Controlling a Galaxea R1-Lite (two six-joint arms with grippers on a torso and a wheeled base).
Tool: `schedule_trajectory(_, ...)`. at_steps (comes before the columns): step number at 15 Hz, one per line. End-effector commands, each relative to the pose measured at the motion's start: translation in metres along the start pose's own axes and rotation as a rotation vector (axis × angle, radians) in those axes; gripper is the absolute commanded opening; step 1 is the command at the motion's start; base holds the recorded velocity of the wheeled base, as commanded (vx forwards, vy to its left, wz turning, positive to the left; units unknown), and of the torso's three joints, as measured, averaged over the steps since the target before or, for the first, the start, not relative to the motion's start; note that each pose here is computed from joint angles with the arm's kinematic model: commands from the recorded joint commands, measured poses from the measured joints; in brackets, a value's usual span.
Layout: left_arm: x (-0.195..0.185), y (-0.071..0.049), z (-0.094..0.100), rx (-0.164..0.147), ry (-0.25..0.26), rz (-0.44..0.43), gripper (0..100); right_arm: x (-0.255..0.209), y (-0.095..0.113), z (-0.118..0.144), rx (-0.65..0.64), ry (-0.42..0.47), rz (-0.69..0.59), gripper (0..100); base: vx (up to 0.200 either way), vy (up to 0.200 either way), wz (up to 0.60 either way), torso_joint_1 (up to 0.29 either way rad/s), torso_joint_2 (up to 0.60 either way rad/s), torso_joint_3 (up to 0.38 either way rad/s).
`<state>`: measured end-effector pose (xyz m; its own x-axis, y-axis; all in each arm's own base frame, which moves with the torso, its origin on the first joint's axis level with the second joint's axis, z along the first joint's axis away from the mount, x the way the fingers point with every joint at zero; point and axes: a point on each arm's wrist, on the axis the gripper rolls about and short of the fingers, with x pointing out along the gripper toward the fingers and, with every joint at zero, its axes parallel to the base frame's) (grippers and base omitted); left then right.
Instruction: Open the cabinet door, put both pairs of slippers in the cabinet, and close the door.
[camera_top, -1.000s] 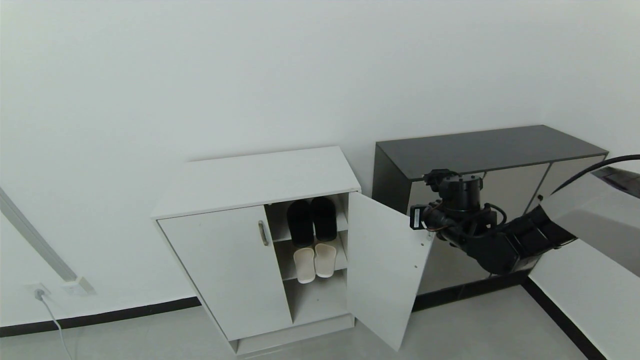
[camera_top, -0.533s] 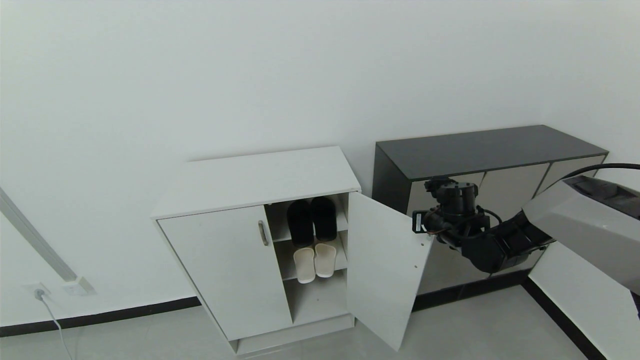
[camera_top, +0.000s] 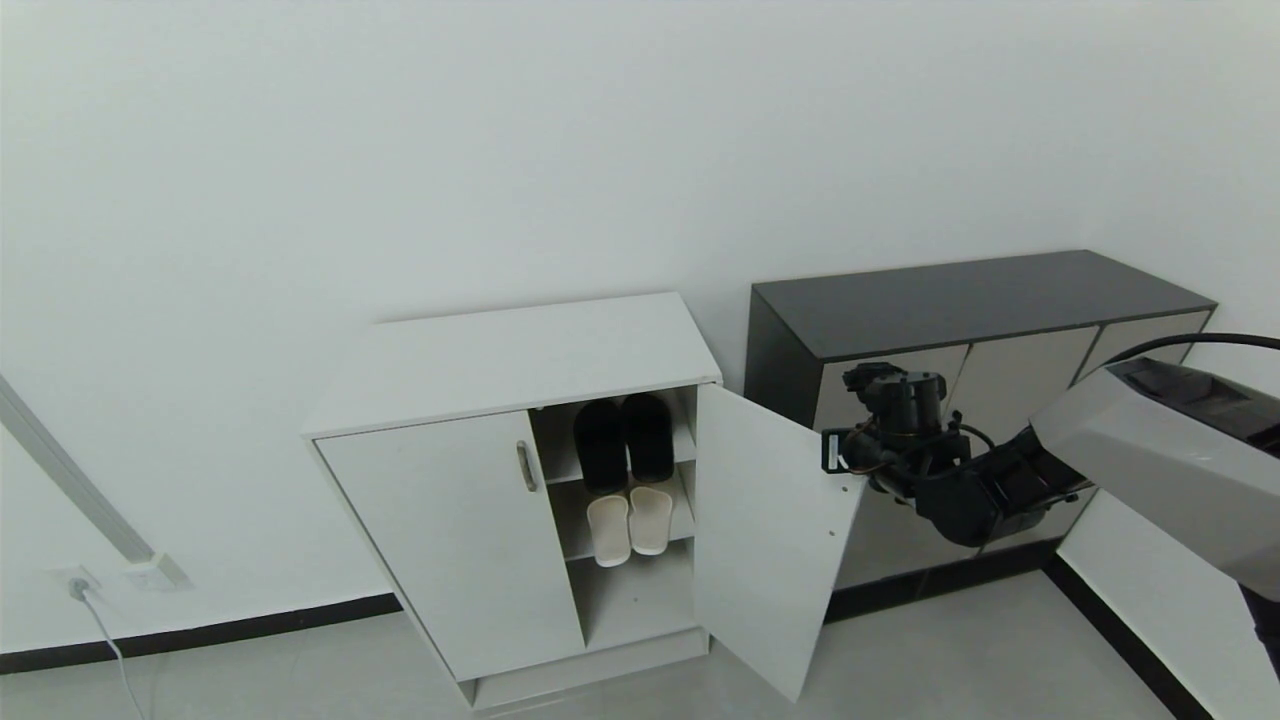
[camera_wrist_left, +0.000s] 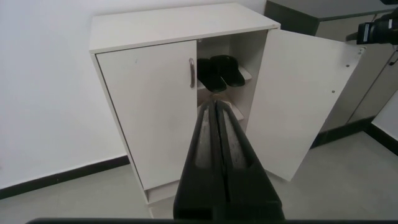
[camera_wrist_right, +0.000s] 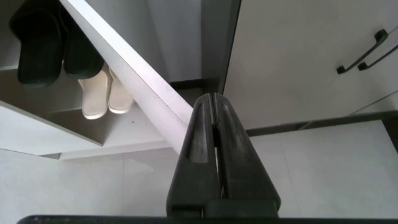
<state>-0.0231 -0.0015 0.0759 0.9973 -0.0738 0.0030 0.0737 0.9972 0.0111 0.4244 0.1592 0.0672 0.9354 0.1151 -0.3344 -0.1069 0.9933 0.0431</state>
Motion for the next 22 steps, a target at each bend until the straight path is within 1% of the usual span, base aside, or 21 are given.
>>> schedule_trajectory(1, 0.0, 0.0, 0.0, 0.001, 0.001, 0.0, 0, 0.001, 0.0, -0.002, 0.0, 0.003, -0.001, 0, 0.0, 0.0, 0.0, 0.0, 0.0, 0.0)
schedule_trajectory(6, 0.0, 0.0, 0.0, 0.0, 0.001, -0.001, 0, 0.0, 0.001, -0.002, -0.002, 0.005, 0.0, 0, 0.0, 0.0, 0.0, 0.0, 0.0, 0.0)
schedule_trajectory(9, 0.0, 0.0, 0.0, 0.0, 0.001, 0.0, 0, -0.003, 0.007, -0.004, -0.008, 0.01, 0.014, 0, 0.0, 0.0, 0.0, 0.0, 0.0, 0.0)
schedule_trajectory(13, 0.0, 0.0, 0.0, 0.001, 0.001, -0.001, 0, -0.025, 0.038, -0.011, -0.041, 0.032, 0.083, 0, 0.0, 0.0, 0.0, 0.0, 0.0, 0.0)
schedule_trajectory(15, 0.0, 0.0, 0.0, 0.001, 0.001, 0.0, 0, -0.047, 0.061, -0.014, -0.068, 0.045, 0.144, 0, 0.0, 0.0, 0.0, 0.0, 0.0, 0.0)
schedule_trajectory(17, 0.0, 0.0, 0.0, 0.0, 0.001, 0.0, 0, -0.067, 0.078, -0.009, -0.075, 0.025, 0.197, 0, 0.0, 0.0, 0.0, 0.0, 0.0, 0.0)
schedule_trajectory(19, 0.0, 0.0, 0.0, 0.0, 0.001, 0.0, 0, -0.074, 0.082, -0.004, -0.075, 0.011, 0.213, 0, 0.0, 0.0, 0.0, 0.0, 0.0, 0.0)
schedule_trajectory(20, 0.0, 0.0, 0.0, 0.0, 0.001, 0.0, 0, -0.087, 0.086, 0.003, -0.074, -0.004, 0.241, 0, 0.0, 0.0, 0.0, 0.0, 0.0, 0.0)
schedule_trajectory(22, 0.0, 0.0, 0.0, 0.0, 0.001, 0.0, 0, -0.094, 0.086, 0.004, -0.092, 0.0, 0.25, 0, 0.0, 0.0, 0.0, 0.0, 0.0, 0.0)
